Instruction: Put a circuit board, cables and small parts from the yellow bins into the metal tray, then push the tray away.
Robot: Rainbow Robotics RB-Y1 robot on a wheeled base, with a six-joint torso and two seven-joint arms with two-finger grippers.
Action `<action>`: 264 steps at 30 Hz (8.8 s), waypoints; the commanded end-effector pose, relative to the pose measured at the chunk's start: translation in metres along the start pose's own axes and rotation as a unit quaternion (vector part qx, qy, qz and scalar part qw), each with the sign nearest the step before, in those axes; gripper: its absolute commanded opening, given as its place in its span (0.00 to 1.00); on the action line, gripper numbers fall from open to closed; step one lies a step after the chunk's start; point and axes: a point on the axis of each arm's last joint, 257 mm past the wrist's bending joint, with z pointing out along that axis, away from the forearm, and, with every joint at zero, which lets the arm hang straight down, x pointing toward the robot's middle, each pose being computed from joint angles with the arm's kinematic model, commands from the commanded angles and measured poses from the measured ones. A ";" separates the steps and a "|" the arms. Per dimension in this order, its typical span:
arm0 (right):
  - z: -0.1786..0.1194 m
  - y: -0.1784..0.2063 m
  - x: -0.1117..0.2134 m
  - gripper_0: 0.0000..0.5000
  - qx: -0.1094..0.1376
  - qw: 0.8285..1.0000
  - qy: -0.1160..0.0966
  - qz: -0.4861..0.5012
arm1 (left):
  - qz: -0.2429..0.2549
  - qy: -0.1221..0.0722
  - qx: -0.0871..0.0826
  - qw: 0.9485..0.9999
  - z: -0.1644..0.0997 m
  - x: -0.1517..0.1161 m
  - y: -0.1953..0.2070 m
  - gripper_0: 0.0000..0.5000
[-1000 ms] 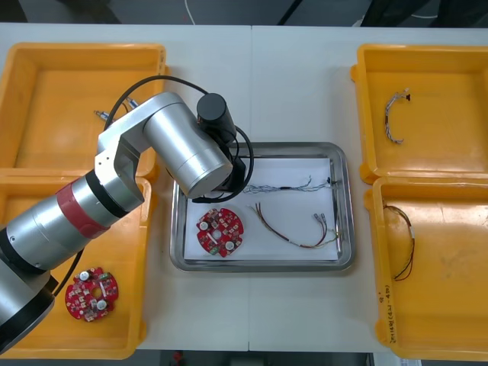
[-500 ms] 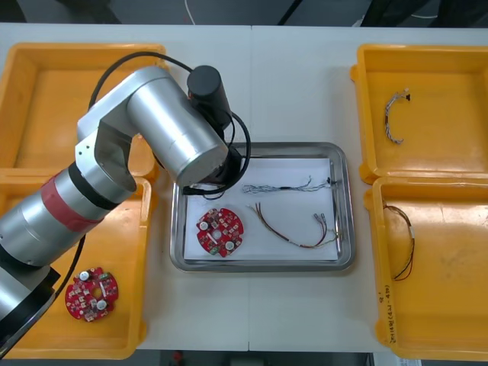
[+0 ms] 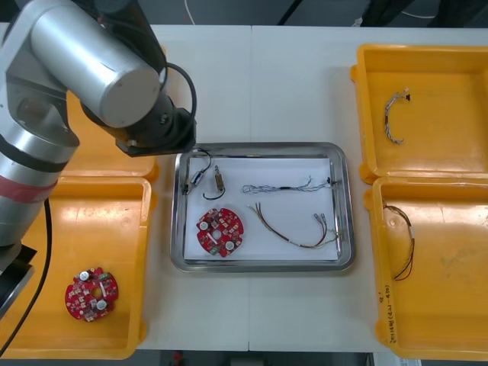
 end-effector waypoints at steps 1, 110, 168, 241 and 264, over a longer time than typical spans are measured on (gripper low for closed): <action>-0.017 0.028 -0.017 1.00 -0.005 0.998 -0.007 -0.055 | 0.036 -0.021 -0.009 0.999 -0.032 -0.026 0.030 1.00; 0.175 0.374 0.075 1.00 -0.080 0.731 0.084 -0.673 | 0.018 0.027 -0.055 0.998 -0.082 0.051 0.244 1.00; 0.142 0.348 -0.088 0.00 0.071 0.762 -0.060 -0.641 | 0.018 0.027 -0.055 0.998 -0.082 0.051 0.244 1.00; 0.148 0.312 -0.271 0.00 0.171 0.717 -0.161 -0.656 | 0.018 0.027 -0.055 0.998 -0.082 0.051 0.244 1.00; 0.152 0.331 -0.270 0.00 0.159 0.715 -0.170 -0.660 | 0.018 0.027 -0.055 0.998 -0.082 0.051 0.244 1.00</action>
